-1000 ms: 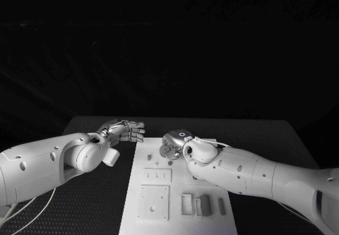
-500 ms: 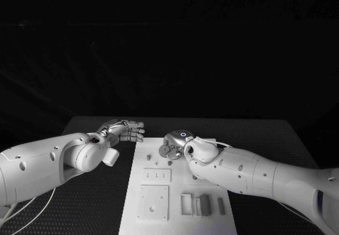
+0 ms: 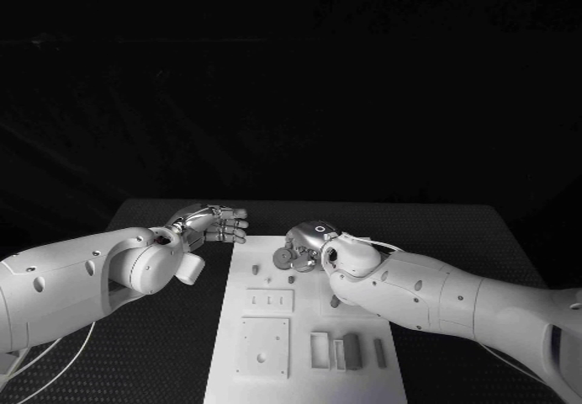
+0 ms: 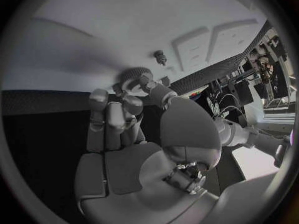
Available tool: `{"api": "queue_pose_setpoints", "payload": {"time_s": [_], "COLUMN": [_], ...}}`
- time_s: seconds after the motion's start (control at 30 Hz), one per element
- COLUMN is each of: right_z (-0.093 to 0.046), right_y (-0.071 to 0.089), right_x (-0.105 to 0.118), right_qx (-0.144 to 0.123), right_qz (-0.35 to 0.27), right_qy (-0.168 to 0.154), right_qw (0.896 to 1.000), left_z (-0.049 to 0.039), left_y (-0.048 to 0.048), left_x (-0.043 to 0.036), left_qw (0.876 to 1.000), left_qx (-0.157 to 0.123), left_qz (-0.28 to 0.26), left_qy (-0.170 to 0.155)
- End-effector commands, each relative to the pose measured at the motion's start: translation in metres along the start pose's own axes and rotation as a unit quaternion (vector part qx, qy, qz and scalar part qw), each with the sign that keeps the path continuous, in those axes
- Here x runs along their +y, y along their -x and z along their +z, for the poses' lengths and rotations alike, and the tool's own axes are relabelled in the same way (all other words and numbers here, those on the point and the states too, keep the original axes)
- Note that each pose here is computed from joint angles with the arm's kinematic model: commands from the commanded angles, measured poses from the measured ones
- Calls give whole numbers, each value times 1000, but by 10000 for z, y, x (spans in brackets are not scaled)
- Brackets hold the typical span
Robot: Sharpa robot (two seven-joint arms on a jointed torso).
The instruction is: Assemble the parts on the task board
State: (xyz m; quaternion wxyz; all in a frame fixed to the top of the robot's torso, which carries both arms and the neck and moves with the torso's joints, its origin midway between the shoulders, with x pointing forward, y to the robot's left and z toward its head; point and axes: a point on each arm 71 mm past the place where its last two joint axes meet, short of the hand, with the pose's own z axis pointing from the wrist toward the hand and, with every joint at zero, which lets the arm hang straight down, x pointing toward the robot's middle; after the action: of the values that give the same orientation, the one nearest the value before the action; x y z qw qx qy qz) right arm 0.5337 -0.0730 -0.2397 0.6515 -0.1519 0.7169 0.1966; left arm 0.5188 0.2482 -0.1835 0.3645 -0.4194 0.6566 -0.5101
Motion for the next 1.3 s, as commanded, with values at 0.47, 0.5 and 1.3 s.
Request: {"api": "queue_pose_setpoints", "payload": {"time_s": [0.47, 0.5, 1.3], "right_z": [-46, -47, -456], "right_y": [-68, -68, 629], "right_x": [-89, -89, -707], "right_qx": [24, 23, -15], "right_qz": [5, 5, 148], "right_qy": [-9, -9, 41], "right_qw": [1000, 1000, 988], "left_z": [-4, -5, -31], "left_y": [-18, -16, 105], "left_x": [-11, -11, -6], "left_qw": [1000, 1000, 1000], "left_qx": [8, 8, -6], "left_qz": [0, 0, 1], "left_qy": [-4, -4, -8]}}
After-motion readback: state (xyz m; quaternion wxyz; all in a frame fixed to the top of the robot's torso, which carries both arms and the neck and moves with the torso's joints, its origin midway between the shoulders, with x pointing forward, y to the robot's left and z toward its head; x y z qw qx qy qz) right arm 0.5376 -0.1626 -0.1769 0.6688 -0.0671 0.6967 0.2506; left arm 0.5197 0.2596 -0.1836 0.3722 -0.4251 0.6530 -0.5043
